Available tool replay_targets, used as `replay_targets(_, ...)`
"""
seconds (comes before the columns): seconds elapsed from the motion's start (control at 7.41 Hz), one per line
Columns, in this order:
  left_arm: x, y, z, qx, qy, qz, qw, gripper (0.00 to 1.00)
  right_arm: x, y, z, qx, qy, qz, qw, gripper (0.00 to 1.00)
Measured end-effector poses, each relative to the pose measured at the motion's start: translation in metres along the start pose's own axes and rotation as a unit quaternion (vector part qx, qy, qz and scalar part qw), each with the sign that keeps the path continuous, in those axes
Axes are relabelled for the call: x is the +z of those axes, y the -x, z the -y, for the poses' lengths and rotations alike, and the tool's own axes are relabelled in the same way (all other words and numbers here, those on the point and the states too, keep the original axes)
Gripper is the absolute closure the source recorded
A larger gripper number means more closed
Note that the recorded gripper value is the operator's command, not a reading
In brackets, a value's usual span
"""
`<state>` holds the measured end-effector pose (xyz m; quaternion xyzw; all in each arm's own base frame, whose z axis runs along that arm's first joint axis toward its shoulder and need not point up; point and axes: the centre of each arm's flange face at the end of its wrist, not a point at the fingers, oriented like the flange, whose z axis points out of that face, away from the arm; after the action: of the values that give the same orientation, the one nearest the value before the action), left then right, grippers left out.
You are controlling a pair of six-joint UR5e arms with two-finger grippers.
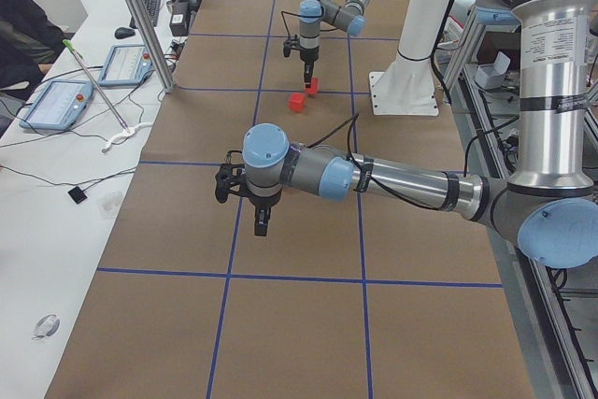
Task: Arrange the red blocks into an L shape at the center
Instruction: 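Lower the cube beside the middle cube, nearer the robot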
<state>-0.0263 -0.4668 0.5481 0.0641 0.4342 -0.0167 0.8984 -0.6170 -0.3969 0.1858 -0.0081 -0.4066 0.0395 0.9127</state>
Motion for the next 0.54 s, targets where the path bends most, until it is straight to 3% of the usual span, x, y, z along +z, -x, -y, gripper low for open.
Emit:
replay_targets(0.27, -0.0004, -0.0006, 0.0003, 0.0, 0.0, 0.0, 1.0, 0.0, 0.0039, -0.0004, 0.0002, -0.002, -0.001, -0.004, 1.0, 0.83)
replay_targets(0.54, -0.0007, -0.0009, 0.0003, 0.0, -0.001, 0.0, 1.0, 0.0, 0.0059, 0.0, 0.0, -0.003, 0.0, -0.005, 1.0, 0.5)
